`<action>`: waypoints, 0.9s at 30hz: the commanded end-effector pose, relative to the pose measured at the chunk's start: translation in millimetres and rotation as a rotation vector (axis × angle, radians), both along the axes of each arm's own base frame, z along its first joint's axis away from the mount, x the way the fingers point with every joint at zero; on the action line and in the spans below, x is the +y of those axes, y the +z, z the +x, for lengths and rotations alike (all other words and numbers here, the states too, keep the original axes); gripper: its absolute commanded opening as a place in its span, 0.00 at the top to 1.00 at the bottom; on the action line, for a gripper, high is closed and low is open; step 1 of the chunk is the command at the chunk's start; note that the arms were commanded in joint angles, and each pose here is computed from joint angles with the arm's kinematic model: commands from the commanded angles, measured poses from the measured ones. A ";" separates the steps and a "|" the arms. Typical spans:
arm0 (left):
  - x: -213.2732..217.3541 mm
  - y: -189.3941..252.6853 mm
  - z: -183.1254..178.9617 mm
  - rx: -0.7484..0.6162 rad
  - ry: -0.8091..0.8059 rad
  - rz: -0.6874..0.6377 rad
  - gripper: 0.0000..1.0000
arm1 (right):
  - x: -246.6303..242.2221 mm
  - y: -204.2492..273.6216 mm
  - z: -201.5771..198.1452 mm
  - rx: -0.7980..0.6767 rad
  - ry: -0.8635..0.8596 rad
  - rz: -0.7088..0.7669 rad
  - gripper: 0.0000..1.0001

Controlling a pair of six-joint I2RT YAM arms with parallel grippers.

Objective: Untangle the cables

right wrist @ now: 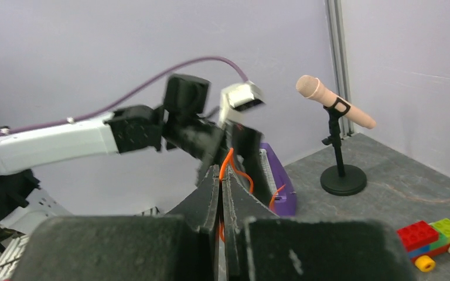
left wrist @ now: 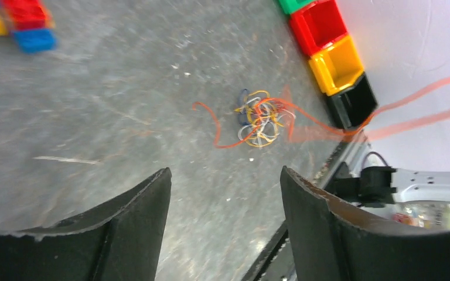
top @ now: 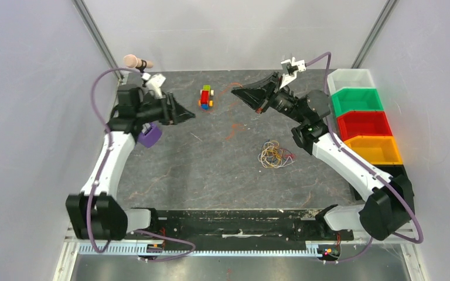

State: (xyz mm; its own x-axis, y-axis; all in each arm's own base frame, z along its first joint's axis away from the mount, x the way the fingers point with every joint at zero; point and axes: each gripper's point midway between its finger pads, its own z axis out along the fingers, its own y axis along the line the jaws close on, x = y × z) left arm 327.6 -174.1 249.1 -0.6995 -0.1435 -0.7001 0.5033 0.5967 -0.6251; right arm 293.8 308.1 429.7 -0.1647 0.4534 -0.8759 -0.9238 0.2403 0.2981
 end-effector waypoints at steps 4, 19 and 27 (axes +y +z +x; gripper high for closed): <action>53.8 71.8 -39.2 -0.459 -0.097 0.159 0.17 | -3.5 -12.7 -12.1 -0.068 0.020 -0.070 1.00; -69.1 61.2 -49.3 -0.467 -0.287 0.003 0.17 | 6.9 -3.3 -17.9 -0.064 0.069 -0.032 1.00; -92.1 22.2 -40.1 -0.368 -0.229 -0.064 0.19 | 7.3 11.5 -14.2 -0.057 0.059 0.008 1.00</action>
State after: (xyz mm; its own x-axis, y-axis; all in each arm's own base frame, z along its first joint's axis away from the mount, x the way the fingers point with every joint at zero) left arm 269.2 -256.4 261.9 -0.4376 0.0399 -0.8983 0.8365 0.3846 -0.3904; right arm 281.0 317.9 408.6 -0.1933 0.3897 -0.9004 -0.9393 0.1916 0.2846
